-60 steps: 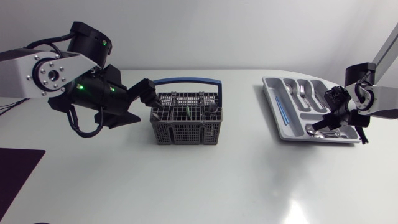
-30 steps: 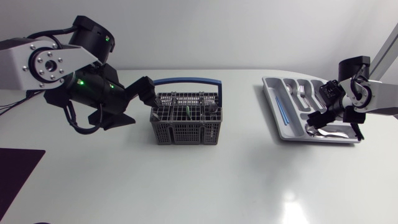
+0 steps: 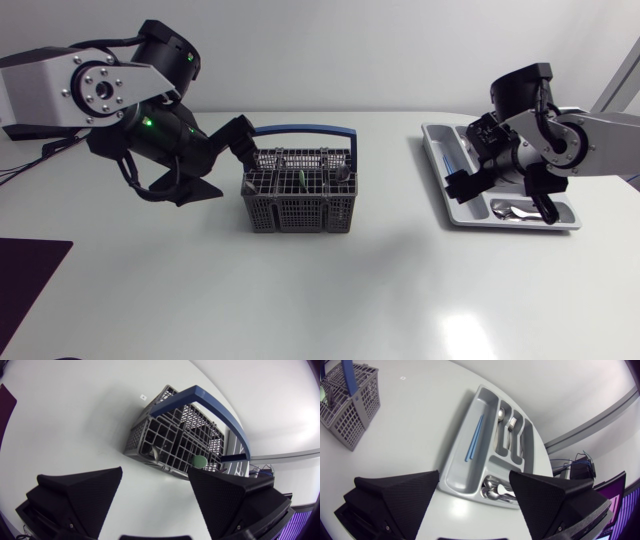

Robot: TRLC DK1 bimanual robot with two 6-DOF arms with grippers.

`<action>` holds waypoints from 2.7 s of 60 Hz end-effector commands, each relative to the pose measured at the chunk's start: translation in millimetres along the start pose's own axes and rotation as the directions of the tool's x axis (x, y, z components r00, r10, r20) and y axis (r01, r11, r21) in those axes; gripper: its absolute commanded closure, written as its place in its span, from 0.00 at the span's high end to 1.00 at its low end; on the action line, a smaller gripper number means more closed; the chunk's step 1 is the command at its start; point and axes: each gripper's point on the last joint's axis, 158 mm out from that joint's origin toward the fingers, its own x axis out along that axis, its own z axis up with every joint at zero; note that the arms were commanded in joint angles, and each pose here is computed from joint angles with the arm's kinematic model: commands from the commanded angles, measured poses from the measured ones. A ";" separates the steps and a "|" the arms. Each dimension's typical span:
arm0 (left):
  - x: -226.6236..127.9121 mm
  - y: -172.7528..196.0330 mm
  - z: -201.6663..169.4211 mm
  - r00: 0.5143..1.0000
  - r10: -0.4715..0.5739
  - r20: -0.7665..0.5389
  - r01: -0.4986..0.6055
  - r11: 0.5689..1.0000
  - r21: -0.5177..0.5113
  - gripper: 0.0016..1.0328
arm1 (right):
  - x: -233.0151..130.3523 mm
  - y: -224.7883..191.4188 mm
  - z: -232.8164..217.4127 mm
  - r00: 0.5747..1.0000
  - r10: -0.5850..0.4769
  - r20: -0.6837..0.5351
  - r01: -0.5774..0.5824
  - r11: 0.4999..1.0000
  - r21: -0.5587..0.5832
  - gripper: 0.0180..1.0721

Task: Unload the cutlery basket into the drawer organizer.

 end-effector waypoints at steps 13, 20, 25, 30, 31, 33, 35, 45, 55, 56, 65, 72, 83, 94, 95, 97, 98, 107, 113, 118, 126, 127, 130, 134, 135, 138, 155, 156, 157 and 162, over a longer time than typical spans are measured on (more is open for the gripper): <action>9.7 2.1 1.8 0.998 0.064 -0.019 -0.065 0.997 -0.049 0.58 | -23.9 46.3 11.1 0.997 0.076 0.033 -0.077 0.997 0.009 0.96; 16.3 2.6 1.8 0.997 0.076 -0.031 -0.078 0.996 -0.048 0.53 | -32.3 66.2 16.8 0.993 0.109 0.050 -0.109 0.994 -0.010 0.96; 19.9 3.1 4.3 0.996 0.082 -0.033 -0.084 0.995 -0.056 0.53 | -36.9 78.6 19.8 0.990 0.130 0.058 -0.129 0.991 -0.020 0.96; 23.6 3.6 5.7 0.996 0.087 -0.037 -0.089 0.994 -0.060 0.53 | -40.0 88.9 20.8 0.987 0.146 0.061 -0.145 0.989 -0.027 0.96; 24.9 3.8 6.1 0.995 0.087 -0.039 -0.089 0.994 -0.062 0.53 | -40.6 91.2 21.1 0.987 0.150 0.061 -0.148 0.989 -0.029 0.96; 26.1 3.4 6.7 0.995 0.087 -0.041 -0.089 0.994 -0.063 0.53 | -41.2 94.3 21.5 0.986 0.154 0.063 -0.152 0.988 -0.031 0.96; 28.4 3.7 7.2 0.995 0.089 -0.045 -0.092 0.994 -0.065 0.53 | -41.5 97.5 21.9 0.985 0.159 0.063 -0.157 0.987 -0.031 0.96; 33.1 1.8 13.2 0.995 0.089 -0.042 -0.092 0.993 -0.070 0.32 | -42.6 110.7 21.9 0.982 0.176 0.061 -0.174 0.984 -0.041 0.96; 37.9 -2.3 16.2 0.996 0.083 -0.040 -0.086 0.994 -0.065 0.31 | -43.0 121.6 20.6 0.980 0.191 0.057 -0.188 0.981 -0.052 0.96; 38.7 -2.3 16.2 0.996 0.084 -0.041 -0.087 0.994 -0.065 0.31 | -42.5 122.7 20.1 0.980 0.192 0.055 -0.189 0.981 -0.055 0.96; 43.2 -2.0 17.9 0.995 0.090 -0.043 -0.093 0.993 -0.068 0.24 | -43.5 127.6 21.4 0.978 0.198 0.059 -0.195 0.979 -0.058 0.96; 44.6 -3.6 20.3 0.996 0.082 -0.036 -0.085 0.994 -0.068 0.19 | -42.5 130.1 21.6 0.978 0.201 0.060 -0.198 0.978 -0.059 0.96; 47.8 -1.2 19.3 0.995 0.089 -0.042 -0.092 0.993 -0.073 0.18 | -39.2 132.7 18.3 0.978 0.201 0.050 -0.198 0.978 -0.060 0.96; 52.2 0.4 18.5 0.995 0.093 -0.046 -0.097 0.993 -0.074 0.14 | -38.8 136.8 16.9 0.977 0.207 0.047 -0.203 0.977 -0.069 0.96; 52.5 0.6 18.4 0.995 0.093 -0.046 -0.097 0.993 -0.074 0.14 | -39.1 137.3 17.3 0.977 0.208 0.049 -0.204 0.977 -0.069 0.96; 53.0 0.6 18.4 0.995 0.093 -0.046 -0.097 0.993 -0.074 0.14 | -39.7 138.4 18.2 0.976 0.209 0.053 -0.205 0.976 -0.070 0.96; 53.0 0.6 18.4 0.995 0.093 -0.046 -0.097 0.992 -0.076 0.14 | -40.0 138.9 18.6 0.976 0.210 0.055 -0.206 0.976 -0.071 0.96; 54.5 0.5 17.1 0.995 0.091 -0.049 -0.095 0.993 -0.076 0.14 | -41.8 142.1 21.3 0.974 0.215 0.068 -0.210 0.975 -0.074 0.96; 57.0 3.0 15.4 0.994 0.093 -0.051 -0.097 0.992 -0.081 0.14 | -43.5 147.6 20.5 0.972 0.224 0.072 -0.218 0.972 -0.083 0.96; 59.8 5.5 13.7 0.994 0.094 -0.052 -0.099 0.992 -0.084 0.13 | -43.5 149.8 20.2 0.971 0.227 0.075 -0.220 0.971 -0.088 0.96; 63.5 10.6 12.5 0.994 0.097 -0.051 -0.101 0.990 -0.100 0.06 | -42.4 150.8 18.7 0.971 0.228 0.076 -0.222 0.971 -0.088 0.96; 63.7 11.3 12.4 0.994 0.097 -0.053 -0.102 0.990 -0.102 0.06 | -42.2 150.9 18.3 0.971 0.228 0.076 -0.222 0.971 -0.088 0.96; 64.4 13.4 11.0 0.993 0.097 -0.062 -0.103 0.989 -0.107 0.06 | -41.7 151.6 17.0 0.970 0.230 0.075 -0.223 0.971 -0.088 0.96; 64.9 15.6 9.2 0.993 0.093 -0.074 -0.101 0.988 -0.113 0.06 | -41.3 151.8 16.1 0.970 0.230 0.073 -0.223 0.971 -0.089 0.96; 65.3 16.5 9.0 0.993 0.094 -0.076 -0.102 0.988 -0.114 0.06 | -41.0 151.9 15.4 0.971 0.230 0.072 -0.223 0.971 -0.089 0.96; 64.7 17.5 9.0 0.993 0.091 -0.076 -0.100 0.988 -0.117 0.06 | -40.8 152.1 14.7 0.971 0.230 0.070 -0.223 0.971 -0.090 0.96; 55.8 17.3 7.0 0.996 0.062 -0.057 -0.069 0.991 -0.118 0.06 | -41.2 152.9 15.1 0.970 0.232 0.072 -0.225 0.970 -0.091 0.96; 55.3 17.3 6.6 0.997 0.060 -0.058 -0.067 0.991 -0.118 0.06 | -40.5 153.4 14.5 0.970 0.232 0.069 -0.225 0.970 -0.092 0.96; 54.5 16.7 6.6 0.997 0.057 -0.057 -0.063 0.991 -0.118 0.06 | -40.8 153.9 14.5 0.970 0.233 0.070 -0.226 0.970 -0.093 0.96; 50.8 16.3 4.3 0.997 0.045 -0.056 -0.052 0.992 -0.117 0.06 | -40.3 153.5 14.2 0.970 0.232 0.069 -0.225 0.970 -0.092 0.96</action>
